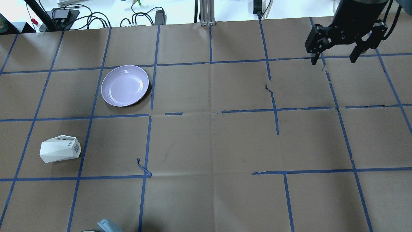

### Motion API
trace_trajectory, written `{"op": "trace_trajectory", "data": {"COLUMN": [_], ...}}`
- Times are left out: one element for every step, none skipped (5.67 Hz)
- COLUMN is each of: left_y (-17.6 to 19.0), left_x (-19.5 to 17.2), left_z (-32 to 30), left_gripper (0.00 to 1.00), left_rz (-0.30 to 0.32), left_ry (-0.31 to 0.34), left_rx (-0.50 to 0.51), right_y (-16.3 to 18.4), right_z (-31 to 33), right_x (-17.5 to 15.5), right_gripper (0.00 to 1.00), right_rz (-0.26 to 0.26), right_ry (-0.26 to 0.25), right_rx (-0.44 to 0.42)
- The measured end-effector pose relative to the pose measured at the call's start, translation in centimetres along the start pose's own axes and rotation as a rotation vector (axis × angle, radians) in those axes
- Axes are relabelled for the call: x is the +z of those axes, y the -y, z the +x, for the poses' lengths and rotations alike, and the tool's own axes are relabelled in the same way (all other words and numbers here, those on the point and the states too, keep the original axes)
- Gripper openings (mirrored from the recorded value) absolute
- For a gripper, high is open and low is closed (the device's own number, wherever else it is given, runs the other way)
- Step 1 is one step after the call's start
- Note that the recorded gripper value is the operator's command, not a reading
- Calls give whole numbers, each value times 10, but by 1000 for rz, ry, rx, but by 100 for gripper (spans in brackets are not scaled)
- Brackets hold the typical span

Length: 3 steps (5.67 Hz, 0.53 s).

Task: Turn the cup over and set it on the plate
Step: 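Lower the left gripper beside the cup and approach its open end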

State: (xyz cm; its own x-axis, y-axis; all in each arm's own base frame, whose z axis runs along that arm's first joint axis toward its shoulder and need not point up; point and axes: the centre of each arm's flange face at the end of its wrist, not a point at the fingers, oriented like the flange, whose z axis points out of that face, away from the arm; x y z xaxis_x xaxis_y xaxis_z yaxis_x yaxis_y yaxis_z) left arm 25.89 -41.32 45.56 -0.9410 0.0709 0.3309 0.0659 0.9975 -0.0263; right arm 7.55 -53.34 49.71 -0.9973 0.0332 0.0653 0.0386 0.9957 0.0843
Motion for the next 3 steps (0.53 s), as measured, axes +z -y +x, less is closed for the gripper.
{"op": "trace_trajectory", "data": {"left_y": [-22, -40, -53], "left_x": [25, 59, 96], "left_z": [-61, -115, -160], "left_gripper": [99, 99, 99], "left_rz": [20, 49, 77], "left_ry": [-130, -278, -424], "left_rx": [33, 61, 74], "right_y": [0, 0, 0], "right_z": [0, 0, 0], "right_x": [0, 0, 0], "right_gripper": [100, 100, 100], "right_rz": [0, -1, 0], "right_ry": [0, 0, 0], "right_rx": [0, 0, 0]}}
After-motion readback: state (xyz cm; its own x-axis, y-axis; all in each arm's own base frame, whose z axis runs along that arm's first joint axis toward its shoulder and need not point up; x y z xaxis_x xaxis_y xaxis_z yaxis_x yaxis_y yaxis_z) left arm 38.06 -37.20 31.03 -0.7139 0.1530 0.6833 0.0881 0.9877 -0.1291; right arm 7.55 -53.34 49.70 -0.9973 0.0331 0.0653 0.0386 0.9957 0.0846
